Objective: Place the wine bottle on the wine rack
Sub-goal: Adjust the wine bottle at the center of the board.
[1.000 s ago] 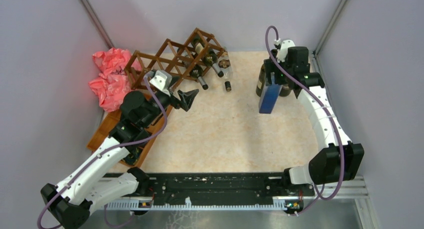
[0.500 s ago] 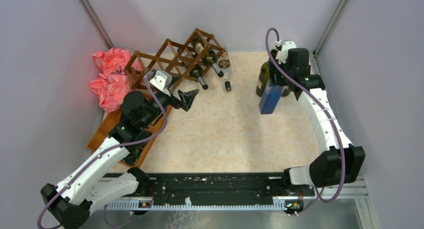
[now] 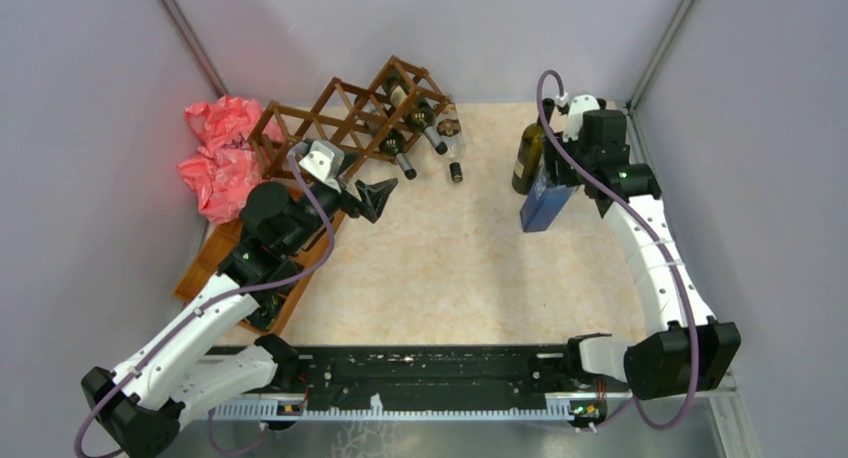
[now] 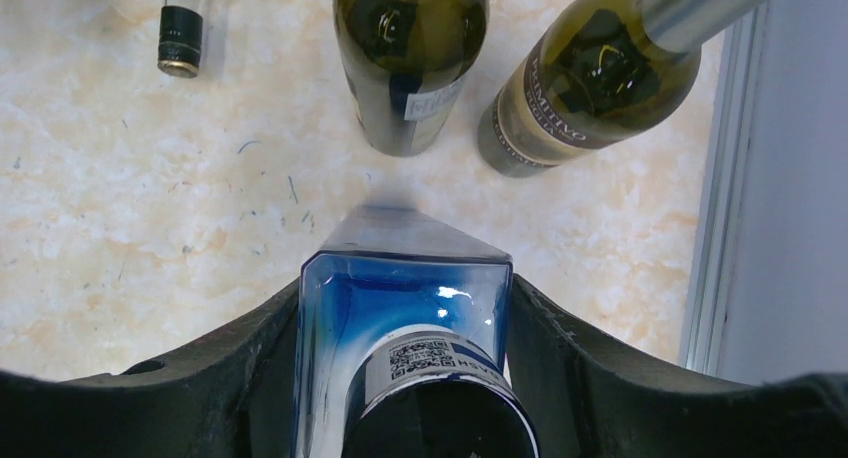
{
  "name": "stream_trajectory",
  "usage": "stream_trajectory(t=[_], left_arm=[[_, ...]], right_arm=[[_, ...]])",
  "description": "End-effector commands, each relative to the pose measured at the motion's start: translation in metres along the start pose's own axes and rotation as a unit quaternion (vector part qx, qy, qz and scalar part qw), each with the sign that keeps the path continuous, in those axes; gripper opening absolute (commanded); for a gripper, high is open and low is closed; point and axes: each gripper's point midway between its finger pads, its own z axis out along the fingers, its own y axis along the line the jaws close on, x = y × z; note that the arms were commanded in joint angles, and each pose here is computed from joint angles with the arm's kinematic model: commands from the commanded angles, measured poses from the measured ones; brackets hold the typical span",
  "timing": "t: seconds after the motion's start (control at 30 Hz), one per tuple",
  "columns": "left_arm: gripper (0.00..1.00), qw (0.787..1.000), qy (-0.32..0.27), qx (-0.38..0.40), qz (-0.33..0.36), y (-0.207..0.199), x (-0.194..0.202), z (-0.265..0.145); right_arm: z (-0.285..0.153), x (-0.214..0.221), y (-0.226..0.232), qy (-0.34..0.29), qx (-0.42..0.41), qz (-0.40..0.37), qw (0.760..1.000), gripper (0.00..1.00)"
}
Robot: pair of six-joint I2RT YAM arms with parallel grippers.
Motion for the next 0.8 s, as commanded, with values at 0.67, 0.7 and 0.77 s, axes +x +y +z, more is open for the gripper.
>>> stream_trajectory(t=[0.67,0.7,0.77], left_arm=[[0.99,1.0,-0.014,0.014,0.001,-0.004,-0.005,0.001],[0.99,1.0,-0.014,0.013,0.0,-0.004,-0.005,0.001],[0.99,1.0,-0.013,0.015,0.0,-0.005,-0.004,0.001]], right_arm=[[-0.056,-0.019,0.035,-0.097,-0.133,0.078,0.983,0.0],[-0.057,-0.019,0.037,-0.097,-0.139,0.083,0.982,0.0],[-0.057,-0.017,0.041,-0.096,-0.152,0.091,0.979,0.0]])
